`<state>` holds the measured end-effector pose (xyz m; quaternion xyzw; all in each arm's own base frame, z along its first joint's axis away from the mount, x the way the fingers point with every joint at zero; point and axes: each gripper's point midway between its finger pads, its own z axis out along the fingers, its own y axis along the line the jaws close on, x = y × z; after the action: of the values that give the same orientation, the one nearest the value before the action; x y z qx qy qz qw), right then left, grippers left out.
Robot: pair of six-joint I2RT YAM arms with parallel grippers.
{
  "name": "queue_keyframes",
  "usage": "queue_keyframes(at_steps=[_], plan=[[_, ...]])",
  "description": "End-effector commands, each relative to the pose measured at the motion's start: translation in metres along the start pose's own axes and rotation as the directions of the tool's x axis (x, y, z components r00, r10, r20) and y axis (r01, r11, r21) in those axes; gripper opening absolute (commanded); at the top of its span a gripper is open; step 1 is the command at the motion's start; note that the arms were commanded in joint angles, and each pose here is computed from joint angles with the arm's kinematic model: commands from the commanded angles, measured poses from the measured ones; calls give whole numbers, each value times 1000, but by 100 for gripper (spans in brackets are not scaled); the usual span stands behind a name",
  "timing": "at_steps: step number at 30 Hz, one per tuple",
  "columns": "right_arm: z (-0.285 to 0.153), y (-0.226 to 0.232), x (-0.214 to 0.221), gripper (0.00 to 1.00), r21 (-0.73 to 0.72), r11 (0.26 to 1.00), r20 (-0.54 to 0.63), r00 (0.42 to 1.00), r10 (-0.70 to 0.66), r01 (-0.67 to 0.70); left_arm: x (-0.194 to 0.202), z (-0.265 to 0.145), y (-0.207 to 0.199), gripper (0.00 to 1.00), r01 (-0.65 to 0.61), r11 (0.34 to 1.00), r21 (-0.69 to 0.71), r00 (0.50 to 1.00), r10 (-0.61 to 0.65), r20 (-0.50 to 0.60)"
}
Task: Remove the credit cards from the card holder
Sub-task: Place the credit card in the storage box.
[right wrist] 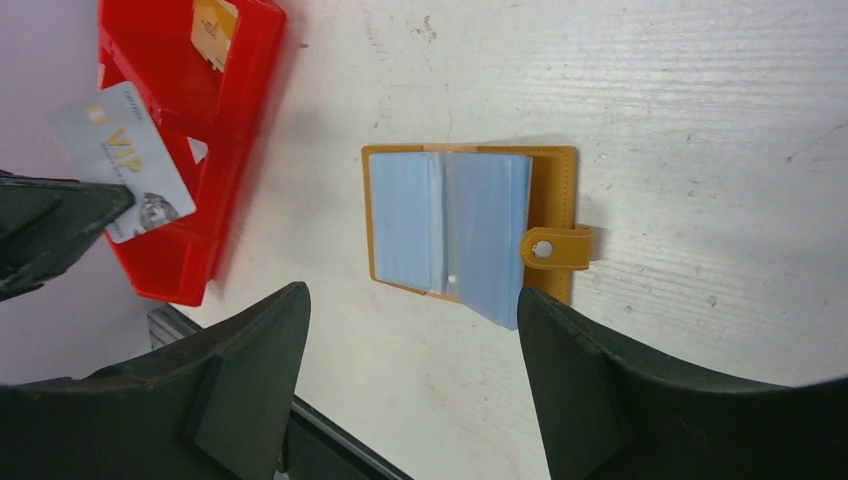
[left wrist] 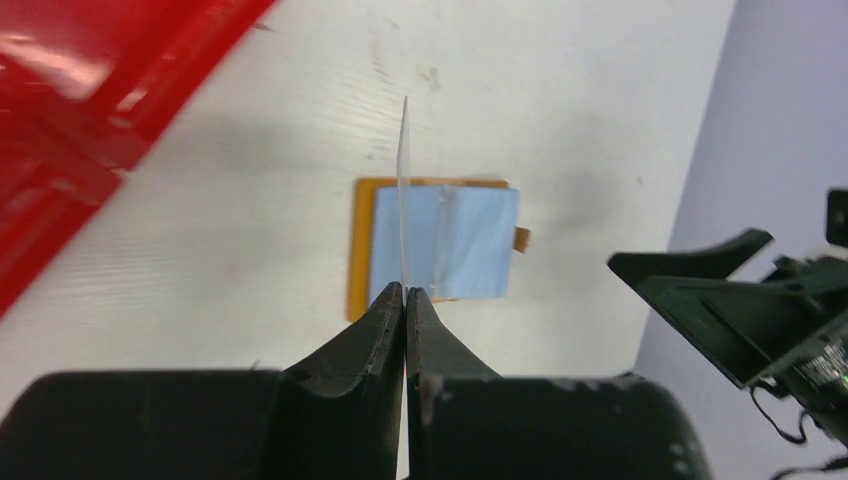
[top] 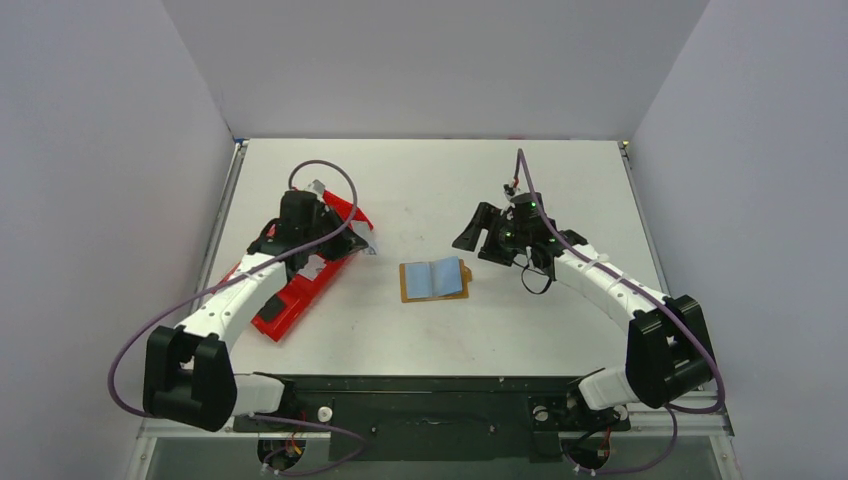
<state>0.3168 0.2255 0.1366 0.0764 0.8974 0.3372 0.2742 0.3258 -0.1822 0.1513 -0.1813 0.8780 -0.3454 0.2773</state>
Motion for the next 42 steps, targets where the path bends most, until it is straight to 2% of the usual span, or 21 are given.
queue_keyframes(at_steps=[1, 8, 17, 28, 34, 36, 38, 42], plan=[[-8, 5, -12, 72, 13, 998, 53, 997, -54, 54, -35, -37, 36, 0, 14, 973, -231, 987, 23, 158], [-5, 0, -7, 72, 31, 998, 45, 997, -64, 63, -63, -70, 92, 0, 128, 900, -417, 957, -2, 289], [-3, -3, -5, 72, 36, 997, 38, 996, -75, 74, -82, -74, 135, 0, 191, 798, -571, 937, 25, 349], [0, -8, -1, 72, 43, 996, 22, 997, -80, 79, -85, -65, 167, 0, 229, 700, -676, 935, 35, 353], [1, -8, 0, 72, 44, 995, 17, 996, -85, 84, -82, -58, 173, 0, 225, 696, -682, 941, 25, 336], [1, -8, 0, 72, 43, 995, 17, 996, -86, 85, -82, -56, 171, 7, 218, 706, -673, 944, 24, 330], [1, -8, 0, 72, 40, 996, 14, 996, -87, 86, -83, -55, 167, 29, 209, 720, -662, 945, 26, 327], [2, -8, 1, 72, 38, 996, 10, 996, -86, 85, -88, -59, 157, 37, 195, 747, -636, 940, 43, 338]])
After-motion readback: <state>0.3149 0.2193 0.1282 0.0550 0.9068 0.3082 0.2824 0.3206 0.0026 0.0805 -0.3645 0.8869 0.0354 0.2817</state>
